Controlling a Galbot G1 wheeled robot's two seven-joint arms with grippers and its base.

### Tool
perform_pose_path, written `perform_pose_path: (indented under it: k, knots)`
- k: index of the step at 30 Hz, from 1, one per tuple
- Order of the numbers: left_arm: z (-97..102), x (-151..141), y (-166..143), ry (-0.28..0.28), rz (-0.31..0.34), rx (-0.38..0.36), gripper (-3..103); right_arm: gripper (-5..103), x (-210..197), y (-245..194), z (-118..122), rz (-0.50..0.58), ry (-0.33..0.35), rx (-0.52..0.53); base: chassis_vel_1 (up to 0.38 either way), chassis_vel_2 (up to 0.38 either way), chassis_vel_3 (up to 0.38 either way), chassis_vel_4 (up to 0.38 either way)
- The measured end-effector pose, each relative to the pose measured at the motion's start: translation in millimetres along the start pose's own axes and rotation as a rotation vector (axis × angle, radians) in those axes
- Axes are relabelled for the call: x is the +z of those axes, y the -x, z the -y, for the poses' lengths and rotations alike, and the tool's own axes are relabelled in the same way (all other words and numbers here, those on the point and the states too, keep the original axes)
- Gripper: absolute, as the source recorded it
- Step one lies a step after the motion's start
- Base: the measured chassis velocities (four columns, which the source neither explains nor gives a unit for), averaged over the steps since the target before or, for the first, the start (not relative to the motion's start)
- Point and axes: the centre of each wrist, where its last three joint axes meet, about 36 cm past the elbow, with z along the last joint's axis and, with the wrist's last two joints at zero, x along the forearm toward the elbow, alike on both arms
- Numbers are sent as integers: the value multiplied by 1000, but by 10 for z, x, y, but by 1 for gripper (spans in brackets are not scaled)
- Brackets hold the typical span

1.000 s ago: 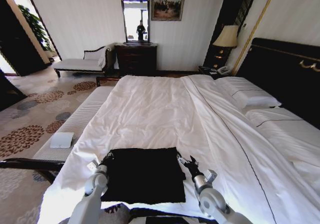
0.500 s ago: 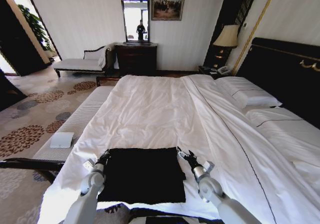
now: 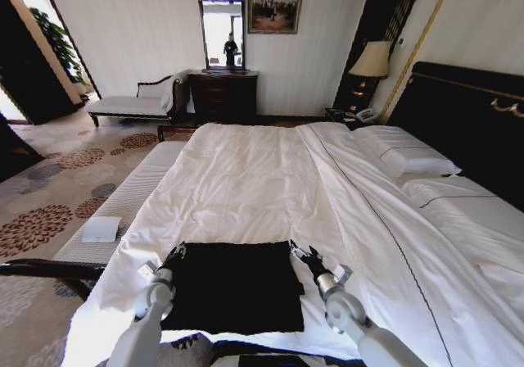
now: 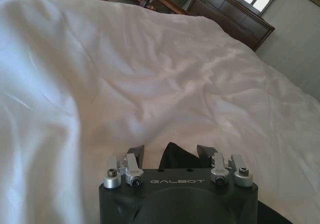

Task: Fold the clothes on the bed.

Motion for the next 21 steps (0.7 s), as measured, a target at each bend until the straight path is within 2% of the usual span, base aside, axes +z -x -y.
perform_pose_path:
  k: [1,3,5,8,9,10,13,17,19,21]
  knots:
    - [8,22,3,0,-2,0,70,100,11,-7,5,-2,-1,6,0,0,0,0]
    - [13,33,3,-1,-4,0,70,100,16,-11,7,-2,-1,8,0,0,0,0]
    - [23,64,5,-3,-4,-1,77,100,29,-20,10,-4,-1,15,0,0,0,0]
    - [35,79,8,-7,-4,-1,66,100,37,-26,12,-5,-3,19,0,0,0,0]
    - [41,84,9,-9,-3,-1,66,100,42,-30,12,-5,-4,20,0,0,0,0]
    - [49,94,13,-11,-2,-2,55,100,50,-39,11,-7,-4,22,0,0,0,0]
    - [54,104,18,-15,-1,-5,50,100,57,-54,5,-8,-4,23,0,0,0,0]
    - [53,130,27,-26,-2,-14,29,100,56,-85,3,-5,-7,25,0,0,0,0]
    - [54,137,28,-28,-2,-16,29,100,55,-88,5,-5,-8,26,0,0,0,0]
    - [60,149,28,-33,-3,-18,18,100,52,-90,10,-3,-10,28,0,0,0,0]
